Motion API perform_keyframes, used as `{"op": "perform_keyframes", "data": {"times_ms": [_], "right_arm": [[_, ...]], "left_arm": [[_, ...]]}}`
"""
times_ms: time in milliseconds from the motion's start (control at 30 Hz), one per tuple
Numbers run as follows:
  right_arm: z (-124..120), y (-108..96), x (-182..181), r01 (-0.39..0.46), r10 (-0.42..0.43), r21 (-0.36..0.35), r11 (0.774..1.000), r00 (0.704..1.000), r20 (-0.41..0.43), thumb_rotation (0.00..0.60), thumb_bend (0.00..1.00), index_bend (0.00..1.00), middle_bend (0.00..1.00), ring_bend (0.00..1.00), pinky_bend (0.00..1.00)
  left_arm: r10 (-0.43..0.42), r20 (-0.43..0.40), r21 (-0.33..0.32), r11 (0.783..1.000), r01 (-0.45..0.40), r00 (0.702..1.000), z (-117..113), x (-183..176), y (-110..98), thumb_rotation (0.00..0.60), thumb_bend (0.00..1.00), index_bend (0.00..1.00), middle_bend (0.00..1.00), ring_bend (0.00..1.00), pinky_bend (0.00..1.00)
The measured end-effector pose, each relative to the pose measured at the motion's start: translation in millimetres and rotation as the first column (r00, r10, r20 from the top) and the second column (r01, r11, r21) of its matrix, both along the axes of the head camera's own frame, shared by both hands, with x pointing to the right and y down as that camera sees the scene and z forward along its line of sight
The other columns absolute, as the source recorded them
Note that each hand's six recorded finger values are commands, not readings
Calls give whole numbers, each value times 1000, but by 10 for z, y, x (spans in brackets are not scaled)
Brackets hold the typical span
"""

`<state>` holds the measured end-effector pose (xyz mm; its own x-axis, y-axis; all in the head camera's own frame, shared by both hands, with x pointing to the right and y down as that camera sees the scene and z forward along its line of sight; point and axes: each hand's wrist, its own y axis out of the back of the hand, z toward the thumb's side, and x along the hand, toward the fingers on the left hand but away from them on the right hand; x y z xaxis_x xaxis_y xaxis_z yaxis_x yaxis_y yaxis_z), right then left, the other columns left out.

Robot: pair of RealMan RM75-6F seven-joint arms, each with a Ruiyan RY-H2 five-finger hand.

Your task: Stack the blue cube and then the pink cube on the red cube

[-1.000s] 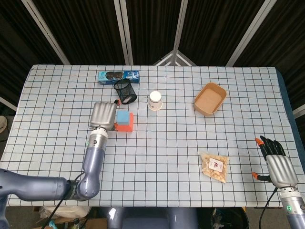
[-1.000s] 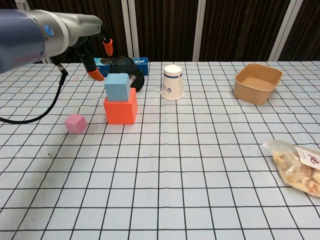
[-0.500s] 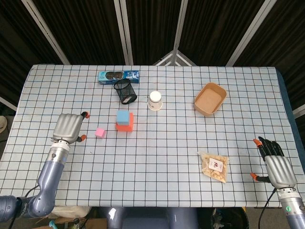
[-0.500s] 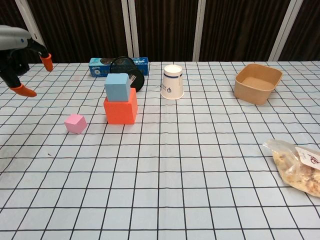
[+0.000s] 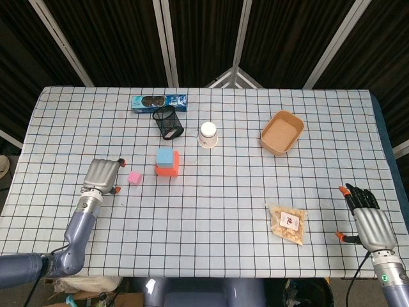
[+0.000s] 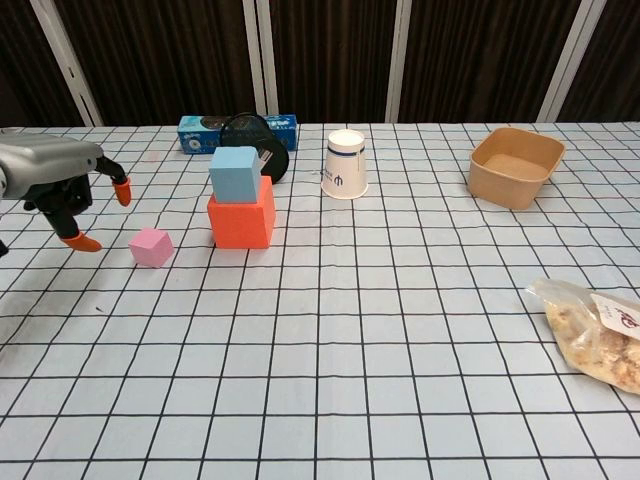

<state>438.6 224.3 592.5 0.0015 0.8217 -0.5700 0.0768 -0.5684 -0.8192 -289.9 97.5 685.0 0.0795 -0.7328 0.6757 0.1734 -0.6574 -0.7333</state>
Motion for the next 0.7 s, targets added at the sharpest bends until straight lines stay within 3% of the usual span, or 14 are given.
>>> {"op": "perform_keyframes", "data": {"times_ms": [333,700], "right_arm": [[25,-4,7,-3,3,-5,1000,1000,-19,600,94,0,42,21,2],[19,-4,9,-5,5,-4,1000,1000,-16,600,94,0,42,21,2]], "left_arm": [[30,-25,-26,999,-31,999,187,214,-31,600,274,329,861,688,706],[86,-5,-60,994,-86,996,192,279,-97,600,281,334,853,677,693]]}}
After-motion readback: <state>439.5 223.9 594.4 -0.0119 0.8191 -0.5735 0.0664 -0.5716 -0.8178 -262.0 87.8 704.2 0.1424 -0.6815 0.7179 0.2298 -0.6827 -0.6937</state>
